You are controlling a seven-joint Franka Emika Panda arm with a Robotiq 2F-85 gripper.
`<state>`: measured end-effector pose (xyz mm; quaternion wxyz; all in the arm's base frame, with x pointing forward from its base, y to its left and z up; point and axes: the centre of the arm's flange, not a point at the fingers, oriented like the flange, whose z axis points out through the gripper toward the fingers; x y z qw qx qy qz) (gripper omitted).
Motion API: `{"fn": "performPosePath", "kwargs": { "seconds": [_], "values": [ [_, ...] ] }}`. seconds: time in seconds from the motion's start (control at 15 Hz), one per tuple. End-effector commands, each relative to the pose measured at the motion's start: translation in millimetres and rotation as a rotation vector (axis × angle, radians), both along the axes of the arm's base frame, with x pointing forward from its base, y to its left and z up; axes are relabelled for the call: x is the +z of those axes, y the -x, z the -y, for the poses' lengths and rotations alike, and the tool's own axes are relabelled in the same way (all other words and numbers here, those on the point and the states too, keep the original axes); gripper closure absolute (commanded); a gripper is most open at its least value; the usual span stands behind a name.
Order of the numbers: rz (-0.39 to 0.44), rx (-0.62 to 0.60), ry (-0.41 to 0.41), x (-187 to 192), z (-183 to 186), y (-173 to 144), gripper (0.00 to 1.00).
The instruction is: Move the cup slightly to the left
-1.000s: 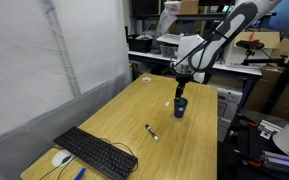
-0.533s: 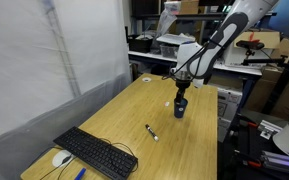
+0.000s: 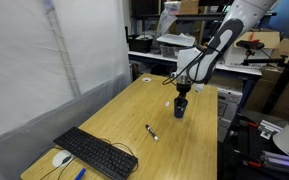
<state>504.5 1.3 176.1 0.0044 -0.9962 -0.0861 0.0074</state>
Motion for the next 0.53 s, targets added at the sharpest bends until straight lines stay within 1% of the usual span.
{"fn": "performPosePath", "kwargs": {
  "seconds": [0.0,0.13,0.2,0.27,0.33,0.4,0.47],
  "values": [
    [0.014,0.014,-0.01,-8.5,0.3,-3.4,0.0],
    [0.01,0.016,-0.011,-11.8,-1.4,-3.5,0.0],
    [0.012,0.017,-0.012,-13.1,-2.1,-3.7,0.25],
    [0.013,0.016,-0.013,-13.4,-2.5,-4.2,0.28],
    [0.013,0.013,-0.013,-12.9,-2.5,-4.7,0.17],
    [0.016,0.011,-0.014,-12.7,-2.0,-5.1,0.08],
    [0.017,0.008,-0.014,-12.5,-1.3,-5.4,0.04]
  ]
}}
